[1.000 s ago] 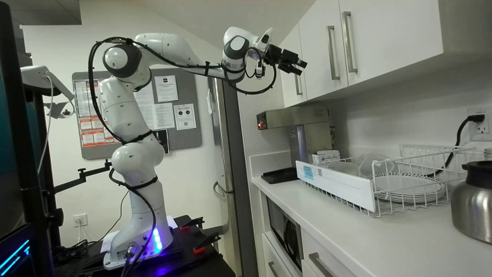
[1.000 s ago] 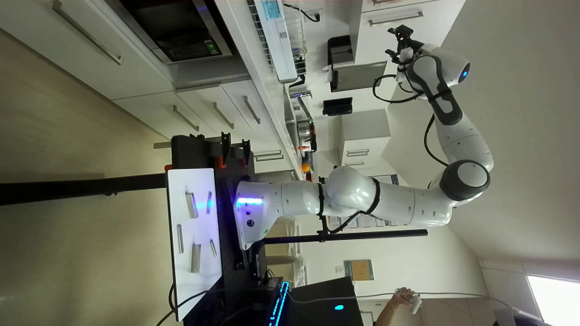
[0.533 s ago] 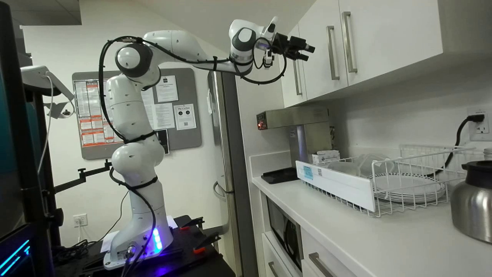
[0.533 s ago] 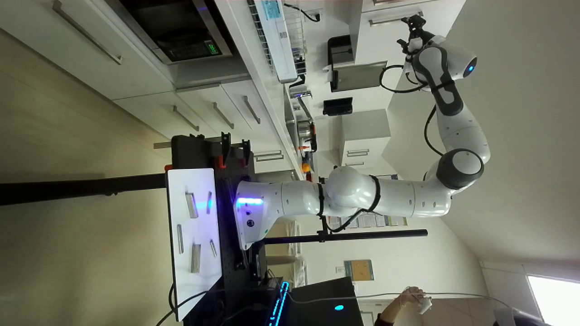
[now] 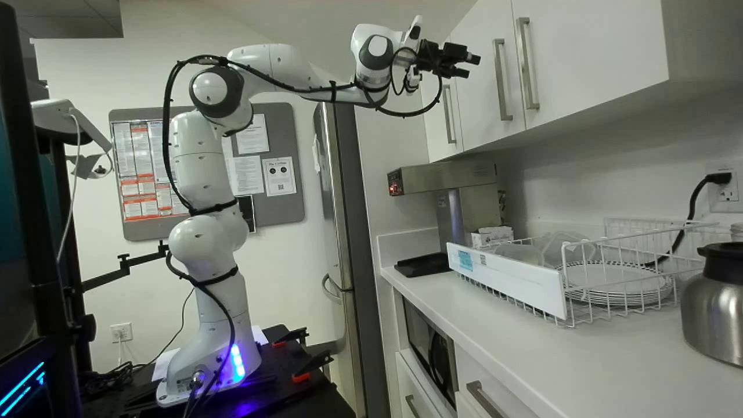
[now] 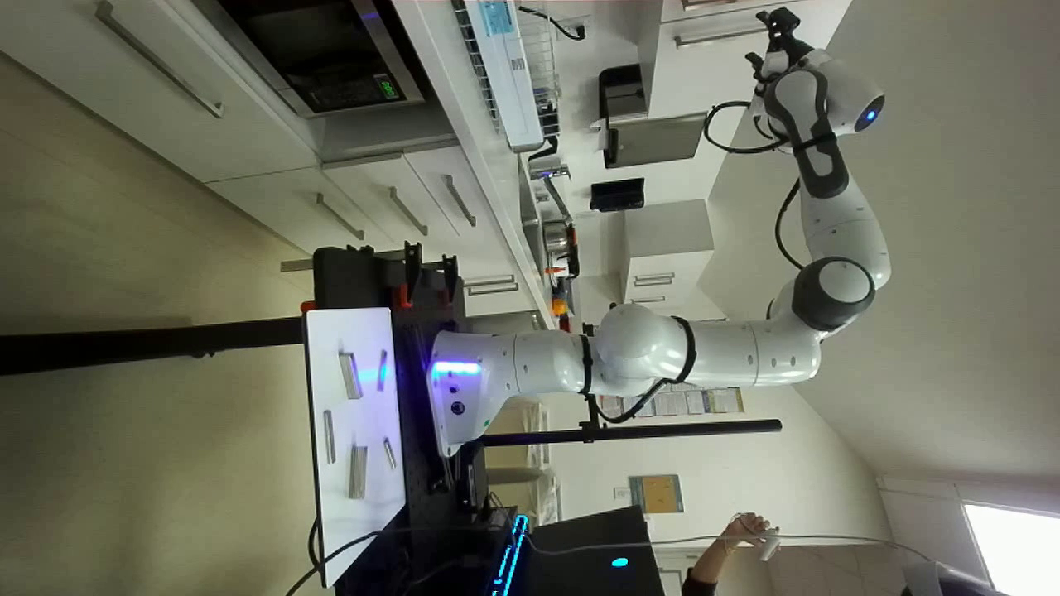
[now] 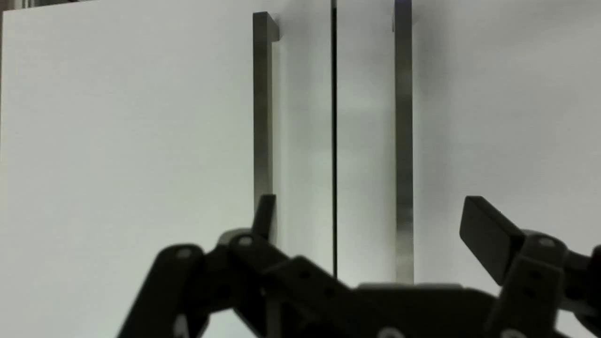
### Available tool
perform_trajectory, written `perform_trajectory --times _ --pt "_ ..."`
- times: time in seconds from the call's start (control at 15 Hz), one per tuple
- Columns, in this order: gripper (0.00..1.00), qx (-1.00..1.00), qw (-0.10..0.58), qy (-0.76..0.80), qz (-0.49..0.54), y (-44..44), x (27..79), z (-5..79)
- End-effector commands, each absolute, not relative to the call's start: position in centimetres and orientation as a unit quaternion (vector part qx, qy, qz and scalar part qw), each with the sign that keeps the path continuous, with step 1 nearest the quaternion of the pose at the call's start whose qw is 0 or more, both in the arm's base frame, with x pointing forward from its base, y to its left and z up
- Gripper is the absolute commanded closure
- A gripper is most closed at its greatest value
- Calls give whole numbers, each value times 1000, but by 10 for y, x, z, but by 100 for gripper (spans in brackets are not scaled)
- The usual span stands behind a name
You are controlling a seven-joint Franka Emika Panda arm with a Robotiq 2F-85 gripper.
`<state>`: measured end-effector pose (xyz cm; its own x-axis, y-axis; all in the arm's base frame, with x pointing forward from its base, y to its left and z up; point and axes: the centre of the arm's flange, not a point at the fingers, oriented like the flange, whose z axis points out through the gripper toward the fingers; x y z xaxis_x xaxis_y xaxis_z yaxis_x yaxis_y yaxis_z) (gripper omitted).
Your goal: Open the cupboard door
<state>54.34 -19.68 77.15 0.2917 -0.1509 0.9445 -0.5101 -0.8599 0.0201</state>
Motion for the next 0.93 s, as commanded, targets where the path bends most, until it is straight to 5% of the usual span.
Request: perform_trajectory --times 0.0,0.87 --pt "0 769 173 -214 577 -206 561 797" --pt "0 788 179 -193 557 -213 599 782"
